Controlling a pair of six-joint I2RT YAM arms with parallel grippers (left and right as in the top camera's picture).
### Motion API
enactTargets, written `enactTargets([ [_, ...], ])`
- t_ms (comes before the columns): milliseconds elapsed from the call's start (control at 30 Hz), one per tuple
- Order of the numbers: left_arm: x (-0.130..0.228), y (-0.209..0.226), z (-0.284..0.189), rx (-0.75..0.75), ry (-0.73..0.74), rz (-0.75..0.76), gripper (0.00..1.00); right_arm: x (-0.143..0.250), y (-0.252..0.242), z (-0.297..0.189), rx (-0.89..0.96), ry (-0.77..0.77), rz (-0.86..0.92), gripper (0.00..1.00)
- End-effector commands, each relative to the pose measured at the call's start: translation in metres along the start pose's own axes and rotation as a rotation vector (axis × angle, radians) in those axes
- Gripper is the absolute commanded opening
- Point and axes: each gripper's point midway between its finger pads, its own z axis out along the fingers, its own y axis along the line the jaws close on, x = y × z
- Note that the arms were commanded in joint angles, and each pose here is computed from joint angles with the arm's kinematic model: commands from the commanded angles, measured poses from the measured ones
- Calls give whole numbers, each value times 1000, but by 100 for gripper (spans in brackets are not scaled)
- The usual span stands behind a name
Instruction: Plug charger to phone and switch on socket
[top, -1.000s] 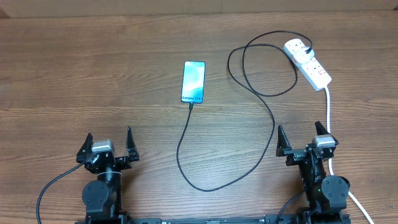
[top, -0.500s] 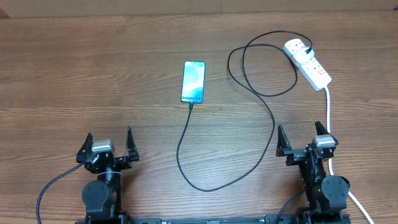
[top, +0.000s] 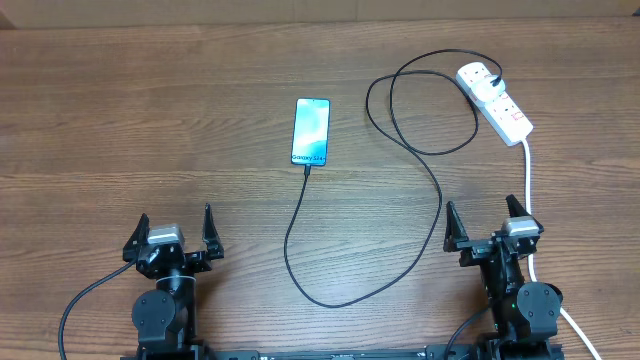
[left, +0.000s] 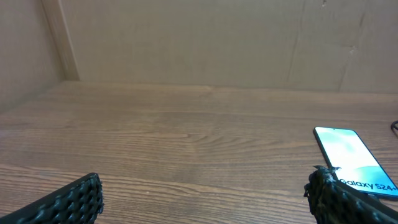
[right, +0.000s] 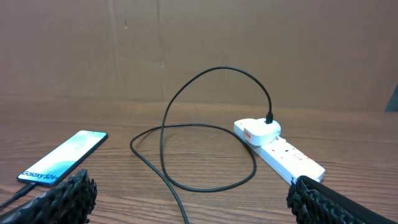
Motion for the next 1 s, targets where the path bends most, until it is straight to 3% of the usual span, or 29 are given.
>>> enactTargets([
  [0,0,-4,0,19,-7,22,100,1,2,0,-9,-8,7,100],
  [967,0,-4,0,18,-6,22,100,1,0,0,-2,-8,59,100],
])
